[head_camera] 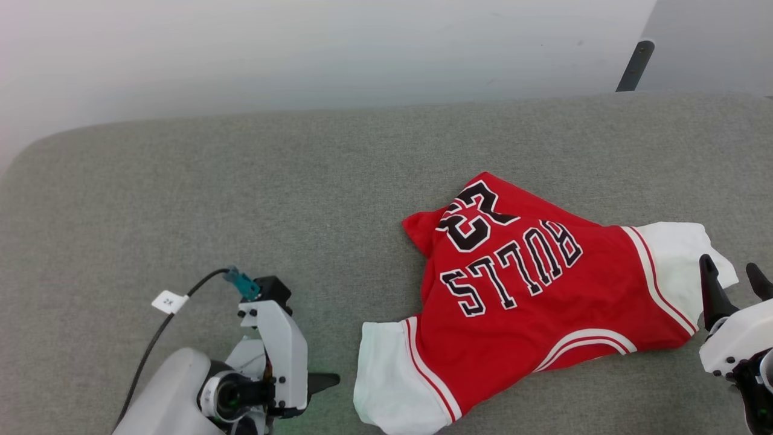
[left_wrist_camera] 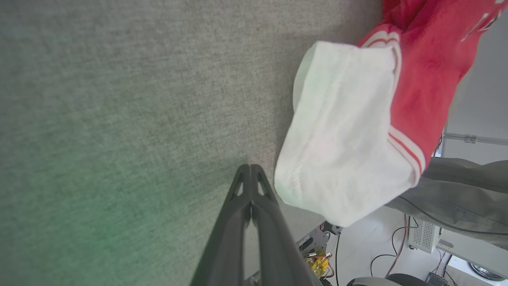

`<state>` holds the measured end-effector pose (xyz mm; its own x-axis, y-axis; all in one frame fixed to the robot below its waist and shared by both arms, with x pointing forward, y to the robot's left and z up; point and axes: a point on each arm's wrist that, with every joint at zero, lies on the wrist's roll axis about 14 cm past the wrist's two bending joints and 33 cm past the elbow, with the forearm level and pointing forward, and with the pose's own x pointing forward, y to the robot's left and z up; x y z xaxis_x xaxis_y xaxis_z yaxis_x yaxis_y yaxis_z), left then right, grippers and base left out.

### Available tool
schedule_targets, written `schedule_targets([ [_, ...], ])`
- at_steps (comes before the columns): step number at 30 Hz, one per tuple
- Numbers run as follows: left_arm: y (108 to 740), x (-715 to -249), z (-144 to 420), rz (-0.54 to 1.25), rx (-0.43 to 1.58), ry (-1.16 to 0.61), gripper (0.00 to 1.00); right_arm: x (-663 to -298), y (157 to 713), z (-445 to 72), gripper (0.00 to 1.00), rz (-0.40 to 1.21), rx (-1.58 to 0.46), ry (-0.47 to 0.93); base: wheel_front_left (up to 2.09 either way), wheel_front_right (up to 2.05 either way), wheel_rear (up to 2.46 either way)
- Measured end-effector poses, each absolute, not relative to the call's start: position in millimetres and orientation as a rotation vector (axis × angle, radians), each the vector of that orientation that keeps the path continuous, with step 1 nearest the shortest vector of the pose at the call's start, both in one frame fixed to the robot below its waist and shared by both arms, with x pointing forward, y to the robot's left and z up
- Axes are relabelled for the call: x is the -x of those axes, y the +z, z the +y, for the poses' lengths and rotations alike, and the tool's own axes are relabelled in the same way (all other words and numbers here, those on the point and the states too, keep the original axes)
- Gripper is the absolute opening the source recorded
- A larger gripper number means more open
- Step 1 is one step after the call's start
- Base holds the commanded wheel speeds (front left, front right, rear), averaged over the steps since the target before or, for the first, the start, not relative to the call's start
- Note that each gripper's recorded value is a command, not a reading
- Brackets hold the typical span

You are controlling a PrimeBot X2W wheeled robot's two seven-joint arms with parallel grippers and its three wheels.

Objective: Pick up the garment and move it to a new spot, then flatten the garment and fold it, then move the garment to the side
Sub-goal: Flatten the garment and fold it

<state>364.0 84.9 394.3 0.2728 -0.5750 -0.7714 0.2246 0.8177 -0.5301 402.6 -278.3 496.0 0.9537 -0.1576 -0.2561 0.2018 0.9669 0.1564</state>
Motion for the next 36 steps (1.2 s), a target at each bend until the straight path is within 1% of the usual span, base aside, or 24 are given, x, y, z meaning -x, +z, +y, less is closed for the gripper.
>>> schedule_targets([
  [1, 396, -364, 84, 1.172, 0.354, -0.557, 0.00, -403, 496, -278, 1.00, 0.244, -0.183, -0.181, 0.00, 0.00, 0.00],
  [2, 399, -365, 82, 1.163, 0.361, -0.562, 0.22, -403, 496, -277, 1.00, 0.244, -0.183, -0.179, 0.00, 0.00, 0.00],
  [3, 402, -367, 81, 1.146, 0.362, -0.567, 0.48, -404, 496, -276, 1.00, 0.245, -0.184, -0.177, 0.00, 0.00, 0.00],
  [4, 406, -371, 80, 1.124, 0.364, -0.570, 0.96, -404, 496, -275, 1.00, 0.246, -0.184, -0.176, 0.00, 0.00, 0.00],
  [5, 411, -376, 79, 1.103, 0.364, -0.574, 1.00, -404, 496, -275, 1.00, 0.246, -0.184, -0.175, 0.00, 0.00, 0.00],
  [9, 423, -386, 74, 1.054, 0.352, -0.598, 1.00, -405, 494, -274, 1.00, 0.253, -0.183, -0.171, 0.00, 0.00, 0.00],
  [13, 423, -393, 73, 1.026, 0.277, -0.608, 1.00, -405, 491, -273, 1.00, 0.260, -0.182, -0.169, 0.00, 0.00, 0.00],
  [24, 406, -396, 49, 1.068, 0.292, -0.669, 1.00, -400, 483, -285, 1.00, 0.279, -0.182, -0.210, 0.00, 0.00, 0.00],
  [30, 393, -403, 44, 1.089, 0.260, -0.689, 1.00, -403, 476, -289, 1.00, 0.291, -0.184, -0.224, 0.00, 0.00, 0.00],
  [35, 378, -404, 42, 1.145, 0.259, -0.692, 1.00, -402, 467, -292, 1.00, 0.310, -0.186, -0.240, 0.00, 0.00, 0.00],
  [36, 376, -403, 40, 1.163, 0.271, -0.695, 0.52, -402, 466, -293, 1.00, 0.312, -0.186, -0.243, 0.00, 0.00, 0.00],
])
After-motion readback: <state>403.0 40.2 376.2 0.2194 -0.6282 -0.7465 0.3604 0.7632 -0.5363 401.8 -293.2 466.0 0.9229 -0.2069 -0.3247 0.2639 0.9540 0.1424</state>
